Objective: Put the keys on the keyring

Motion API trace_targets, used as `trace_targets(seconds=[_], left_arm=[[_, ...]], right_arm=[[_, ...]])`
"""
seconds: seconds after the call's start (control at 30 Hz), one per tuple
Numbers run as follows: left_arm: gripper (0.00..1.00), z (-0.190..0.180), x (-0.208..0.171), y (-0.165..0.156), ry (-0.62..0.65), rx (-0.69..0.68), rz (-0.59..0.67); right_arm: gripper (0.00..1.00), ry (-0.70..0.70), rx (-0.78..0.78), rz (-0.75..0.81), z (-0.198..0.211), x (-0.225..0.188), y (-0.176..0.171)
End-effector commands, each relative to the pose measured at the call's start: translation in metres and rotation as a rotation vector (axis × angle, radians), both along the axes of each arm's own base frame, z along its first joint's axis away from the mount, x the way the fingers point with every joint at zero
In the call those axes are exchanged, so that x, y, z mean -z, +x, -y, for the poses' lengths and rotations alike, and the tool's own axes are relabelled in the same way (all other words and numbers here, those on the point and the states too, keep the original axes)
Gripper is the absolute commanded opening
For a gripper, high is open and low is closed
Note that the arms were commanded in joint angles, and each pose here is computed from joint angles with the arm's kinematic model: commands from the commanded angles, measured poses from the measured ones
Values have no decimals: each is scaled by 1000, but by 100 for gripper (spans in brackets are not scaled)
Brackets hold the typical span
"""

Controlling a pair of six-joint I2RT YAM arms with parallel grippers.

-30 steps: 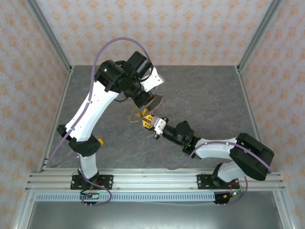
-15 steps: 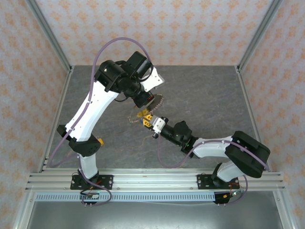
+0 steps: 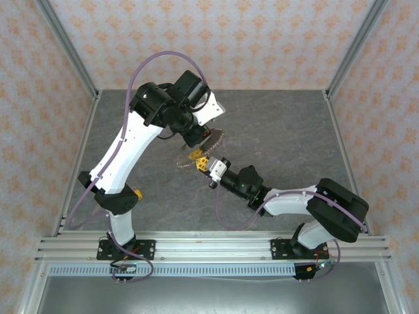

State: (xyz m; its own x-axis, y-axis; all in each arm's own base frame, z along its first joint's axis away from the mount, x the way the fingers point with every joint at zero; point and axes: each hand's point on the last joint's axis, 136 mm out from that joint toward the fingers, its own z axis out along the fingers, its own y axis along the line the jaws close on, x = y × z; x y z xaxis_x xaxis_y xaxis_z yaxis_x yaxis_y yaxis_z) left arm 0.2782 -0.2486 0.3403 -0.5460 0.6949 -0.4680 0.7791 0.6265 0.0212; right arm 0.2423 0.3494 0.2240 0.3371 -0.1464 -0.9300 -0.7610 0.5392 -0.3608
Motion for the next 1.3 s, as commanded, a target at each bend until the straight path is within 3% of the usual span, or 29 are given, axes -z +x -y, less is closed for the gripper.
trace_targets(seconds=[0.0, 0.1, 0.23, 0.4, 0.53, 0.67, 0.8, 0.97, 1.27], left_arm=[[0, -6, -3, 4, 19, -51, 37], [0, -12, -1, 18, -9, -135, 55], [0, -22, 0, 37, -134, -276, 57], [3, -23, 14, 46, -263, -358, 7], [7, -29, 44, 52, -308, -440, -76], [10, -31, 69, 58, -429, -518, -137], [20, -26, 104, 62, -511, -576, -210], [22, -17, 156, 62, -575, -630, -311], [21, -27, 222, 56, -568, -744, -348]], right_arm=[[0, 58, 20, 13, 1, -16, 3], [0, 38, 28, -15, 6, -10, 1], [0, 5, 2, -77, 11, 0, -8], [0, -26, -25, -146, 13, 8, -14], [0, -30, -31, -214, 18, 17, -13], [0, -47, -37, -282, 26, 28, -8], [0, -79, -52, -349, 30, 45, -7], [0, -143, -78, -456, 32, 81, -9], [0, -214, 7, -630, 38, 149, -3]])
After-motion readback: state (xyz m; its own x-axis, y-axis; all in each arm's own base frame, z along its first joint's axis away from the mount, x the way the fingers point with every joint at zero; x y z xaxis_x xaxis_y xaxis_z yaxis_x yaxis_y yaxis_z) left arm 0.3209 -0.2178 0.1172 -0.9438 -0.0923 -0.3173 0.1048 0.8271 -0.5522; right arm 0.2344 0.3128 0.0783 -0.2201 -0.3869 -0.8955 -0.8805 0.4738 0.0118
